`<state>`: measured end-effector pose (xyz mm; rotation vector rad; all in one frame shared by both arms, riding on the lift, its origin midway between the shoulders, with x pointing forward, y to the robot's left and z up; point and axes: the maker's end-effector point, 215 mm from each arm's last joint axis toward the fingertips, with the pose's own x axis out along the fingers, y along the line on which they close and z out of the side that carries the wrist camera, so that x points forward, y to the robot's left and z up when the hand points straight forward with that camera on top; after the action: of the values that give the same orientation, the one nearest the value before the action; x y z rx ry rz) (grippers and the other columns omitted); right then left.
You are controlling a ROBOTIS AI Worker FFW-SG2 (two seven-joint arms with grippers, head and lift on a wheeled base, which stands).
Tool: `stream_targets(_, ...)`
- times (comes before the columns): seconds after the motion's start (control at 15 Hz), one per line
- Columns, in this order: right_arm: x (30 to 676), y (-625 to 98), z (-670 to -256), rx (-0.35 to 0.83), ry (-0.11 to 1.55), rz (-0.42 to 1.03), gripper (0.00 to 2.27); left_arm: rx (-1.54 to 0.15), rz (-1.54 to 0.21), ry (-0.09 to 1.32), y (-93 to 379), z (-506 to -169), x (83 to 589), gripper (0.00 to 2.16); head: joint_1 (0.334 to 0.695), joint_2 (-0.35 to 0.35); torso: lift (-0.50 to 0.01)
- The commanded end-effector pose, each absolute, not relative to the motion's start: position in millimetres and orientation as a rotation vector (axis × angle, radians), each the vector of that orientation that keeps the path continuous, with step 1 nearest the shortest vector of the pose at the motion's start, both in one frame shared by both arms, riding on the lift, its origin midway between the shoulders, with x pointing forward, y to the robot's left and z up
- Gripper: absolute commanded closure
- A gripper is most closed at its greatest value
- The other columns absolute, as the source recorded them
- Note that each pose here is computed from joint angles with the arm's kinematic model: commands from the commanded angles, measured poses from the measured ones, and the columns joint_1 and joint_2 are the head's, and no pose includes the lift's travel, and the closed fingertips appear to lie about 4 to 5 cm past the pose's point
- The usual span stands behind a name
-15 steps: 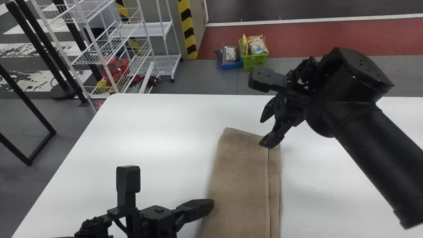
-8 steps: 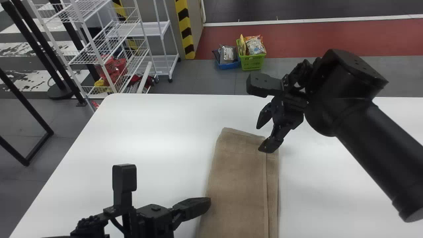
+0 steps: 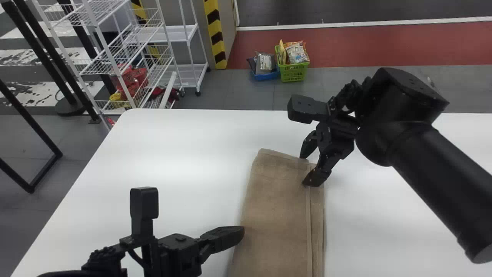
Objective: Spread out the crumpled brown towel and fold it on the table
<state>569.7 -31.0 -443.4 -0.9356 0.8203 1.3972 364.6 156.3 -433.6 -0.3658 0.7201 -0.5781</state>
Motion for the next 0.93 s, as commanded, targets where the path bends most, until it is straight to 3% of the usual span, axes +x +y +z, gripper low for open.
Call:
stream_targets(0.0,566,-36,-450,-0.932,0.849,1.402,0.41,-0.368,-0.576,0.725,156,-435,364,1.96,0.695,0.149,-0.127)
stream_targets(0.53,575,-45,-442,-0.898,0.906,1.332,0.91,-0.359,-0.572,0.742,156,-439,361,1.96,0.695,0.134,-0.127)
stream_targets(0.87,575,-44,-441,-0.919,0.909,1.327,0.91,-0.405,-0.619,0.759,143,-436,348,1.96,0.695,0.127,-0.127)
